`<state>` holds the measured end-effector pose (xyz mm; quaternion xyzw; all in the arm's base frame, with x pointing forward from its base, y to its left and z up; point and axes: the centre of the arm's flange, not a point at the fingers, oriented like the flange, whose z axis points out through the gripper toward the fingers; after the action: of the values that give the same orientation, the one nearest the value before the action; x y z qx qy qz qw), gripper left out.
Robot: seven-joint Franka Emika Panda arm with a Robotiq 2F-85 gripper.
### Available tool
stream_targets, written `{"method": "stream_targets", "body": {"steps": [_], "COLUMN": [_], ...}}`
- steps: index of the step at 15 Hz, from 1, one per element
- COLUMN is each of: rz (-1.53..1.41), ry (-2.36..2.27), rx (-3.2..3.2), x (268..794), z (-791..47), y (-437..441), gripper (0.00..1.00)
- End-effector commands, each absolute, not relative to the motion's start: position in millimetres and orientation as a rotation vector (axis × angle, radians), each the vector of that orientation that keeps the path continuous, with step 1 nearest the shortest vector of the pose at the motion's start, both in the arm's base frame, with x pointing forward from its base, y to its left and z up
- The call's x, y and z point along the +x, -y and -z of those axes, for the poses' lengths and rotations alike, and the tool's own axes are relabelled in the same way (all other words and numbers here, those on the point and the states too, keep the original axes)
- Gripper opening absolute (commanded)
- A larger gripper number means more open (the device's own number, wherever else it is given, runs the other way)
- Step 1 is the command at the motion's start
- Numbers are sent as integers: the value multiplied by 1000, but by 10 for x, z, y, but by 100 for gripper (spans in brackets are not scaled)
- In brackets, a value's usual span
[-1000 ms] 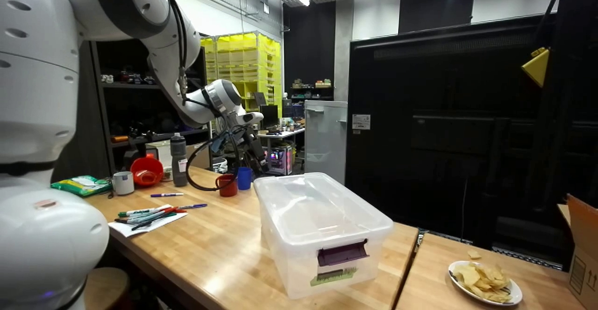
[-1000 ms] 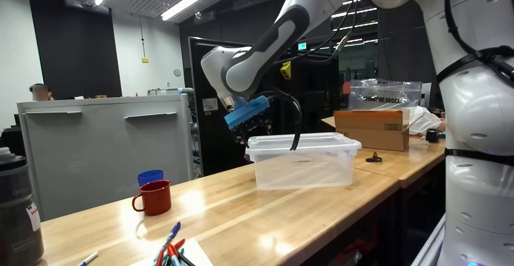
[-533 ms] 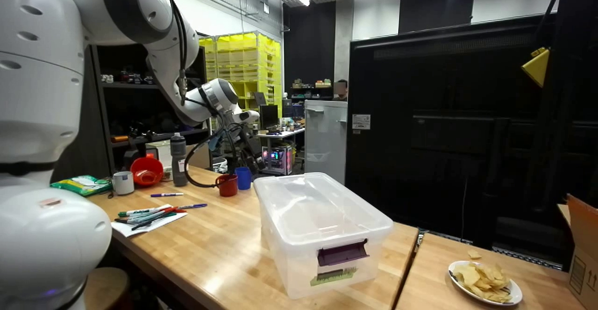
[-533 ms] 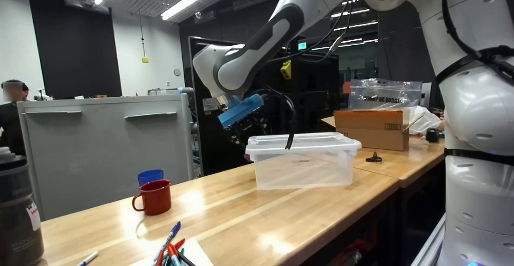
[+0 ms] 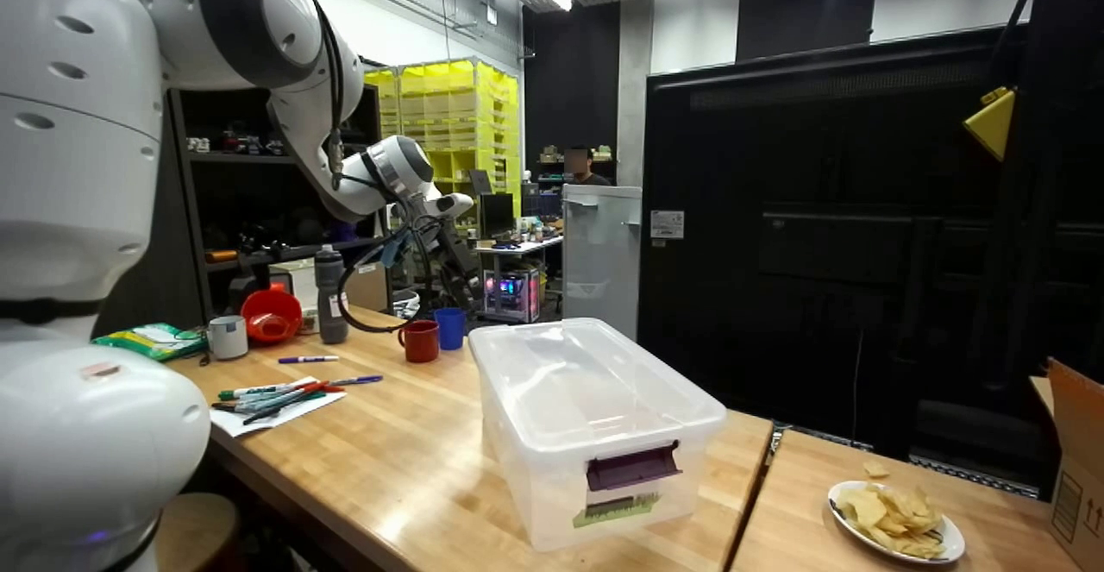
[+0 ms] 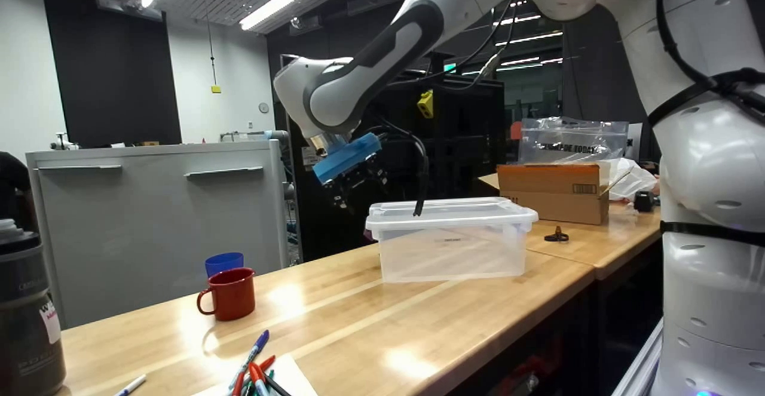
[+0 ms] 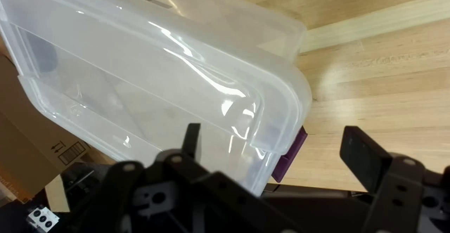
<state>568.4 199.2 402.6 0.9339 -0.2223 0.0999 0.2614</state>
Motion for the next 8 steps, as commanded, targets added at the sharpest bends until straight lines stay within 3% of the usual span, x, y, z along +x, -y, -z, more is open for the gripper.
{"method": "stream_targets", "body": {"steps": [1,8], "rz": [-244,-239], "ry": [621,691], "rx": [2521,2497], "x": [5932,6165], "z": [-4026,-3935], "y": [-1926,-1679], "gripper": [100,100]}}
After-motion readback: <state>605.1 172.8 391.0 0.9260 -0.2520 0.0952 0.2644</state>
